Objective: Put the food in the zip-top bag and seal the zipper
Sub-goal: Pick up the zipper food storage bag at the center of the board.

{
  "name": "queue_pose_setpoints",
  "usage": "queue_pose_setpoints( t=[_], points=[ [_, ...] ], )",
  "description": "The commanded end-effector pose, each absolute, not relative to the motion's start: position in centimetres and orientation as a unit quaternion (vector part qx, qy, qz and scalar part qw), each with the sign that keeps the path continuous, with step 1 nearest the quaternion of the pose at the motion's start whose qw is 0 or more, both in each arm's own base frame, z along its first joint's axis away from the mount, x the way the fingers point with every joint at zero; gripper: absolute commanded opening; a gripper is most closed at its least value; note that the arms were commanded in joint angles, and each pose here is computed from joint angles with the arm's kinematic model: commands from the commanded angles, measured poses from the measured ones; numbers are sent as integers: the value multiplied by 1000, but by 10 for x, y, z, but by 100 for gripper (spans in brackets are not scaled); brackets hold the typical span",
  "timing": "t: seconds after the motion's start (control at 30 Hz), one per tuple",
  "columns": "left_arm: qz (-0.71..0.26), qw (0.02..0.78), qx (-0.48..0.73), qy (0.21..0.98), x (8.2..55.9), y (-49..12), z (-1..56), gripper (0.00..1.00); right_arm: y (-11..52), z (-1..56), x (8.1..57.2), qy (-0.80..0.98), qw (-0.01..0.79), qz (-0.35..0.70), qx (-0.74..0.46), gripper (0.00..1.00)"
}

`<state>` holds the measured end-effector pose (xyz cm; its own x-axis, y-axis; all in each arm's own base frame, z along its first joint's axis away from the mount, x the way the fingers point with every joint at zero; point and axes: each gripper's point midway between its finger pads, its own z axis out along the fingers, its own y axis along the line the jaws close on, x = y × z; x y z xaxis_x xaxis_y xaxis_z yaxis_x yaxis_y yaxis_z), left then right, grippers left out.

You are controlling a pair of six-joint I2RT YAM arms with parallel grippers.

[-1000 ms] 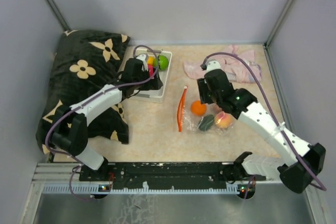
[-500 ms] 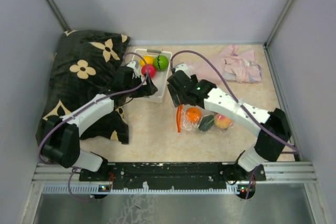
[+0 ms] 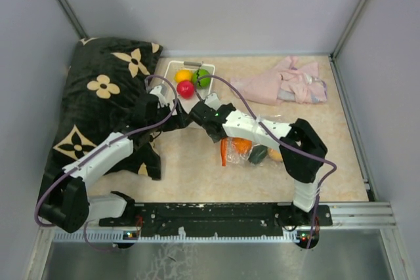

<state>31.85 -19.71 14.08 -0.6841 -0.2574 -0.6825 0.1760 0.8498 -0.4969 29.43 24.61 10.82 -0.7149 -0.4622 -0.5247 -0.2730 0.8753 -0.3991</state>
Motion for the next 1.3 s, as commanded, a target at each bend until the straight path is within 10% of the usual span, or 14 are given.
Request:
queue_pose_setpoints(
  t=[0.0, 0.63, 1.27],
  points=[
    [-294, 407, -17, 865, 313, -201, 154, 92, 237, 126, 305, 894, 358, -205, -177, 73],
    [-336, 389, 44, 857, 285, -249, 169, 90, 195, 175, 300, 863, 393, -276, -155, 5],
    [-367, 330, 109, 863, 271, -338, 139, 84, 190, 219, 282, 870, 462, -137, -102, 2]
  ],
)
